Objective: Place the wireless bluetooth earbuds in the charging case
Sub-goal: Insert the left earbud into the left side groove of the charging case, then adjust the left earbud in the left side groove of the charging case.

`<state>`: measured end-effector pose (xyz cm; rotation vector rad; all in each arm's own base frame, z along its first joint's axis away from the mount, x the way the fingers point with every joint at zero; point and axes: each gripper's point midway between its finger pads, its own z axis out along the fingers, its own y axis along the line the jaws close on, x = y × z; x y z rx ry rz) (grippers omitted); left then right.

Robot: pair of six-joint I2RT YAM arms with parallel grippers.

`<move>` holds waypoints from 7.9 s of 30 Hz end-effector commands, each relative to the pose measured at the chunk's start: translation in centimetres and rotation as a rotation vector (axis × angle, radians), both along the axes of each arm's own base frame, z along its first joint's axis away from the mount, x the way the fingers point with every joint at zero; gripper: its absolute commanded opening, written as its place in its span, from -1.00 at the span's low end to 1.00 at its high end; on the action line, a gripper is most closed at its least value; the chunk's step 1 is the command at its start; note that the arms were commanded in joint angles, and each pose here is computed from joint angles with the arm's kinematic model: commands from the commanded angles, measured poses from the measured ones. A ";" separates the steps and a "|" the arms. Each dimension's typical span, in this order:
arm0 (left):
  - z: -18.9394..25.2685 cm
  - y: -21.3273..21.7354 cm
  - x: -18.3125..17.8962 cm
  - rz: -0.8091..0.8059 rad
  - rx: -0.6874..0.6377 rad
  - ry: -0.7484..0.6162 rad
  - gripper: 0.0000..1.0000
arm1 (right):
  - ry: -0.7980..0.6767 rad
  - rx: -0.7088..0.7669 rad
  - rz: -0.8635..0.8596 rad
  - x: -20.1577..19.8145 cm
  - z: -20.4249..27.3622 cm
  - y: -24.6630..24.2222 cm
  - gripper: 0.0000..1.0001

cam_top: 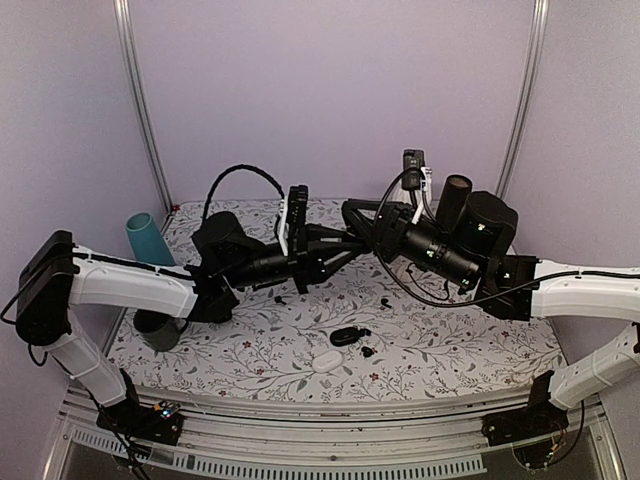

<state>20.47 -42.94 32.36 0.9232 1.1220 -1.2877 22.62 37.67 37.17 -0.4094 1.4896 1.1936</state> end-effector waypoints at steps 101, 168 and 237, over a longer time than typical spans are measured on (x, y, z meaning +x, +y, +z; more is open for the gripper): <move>6.6 2.9 1.5 0.129 -0.190 -0.077 -1.00 | 0.142 -0.178 0.019 -0.8 -6.5 -0.2 -0.31; 0.5 4.1 -1.2 0.043 0.007 -0.493 -1.00 | -0.051 -0.415 0.297 -7.3 -0.7 -2.0 -0.16; 0.0 2.8 0.2 0.224 0.095 -0.529 -1.00 | 0.071 -0.329 0.095 -4.6 -2.5 -1.4 -0.69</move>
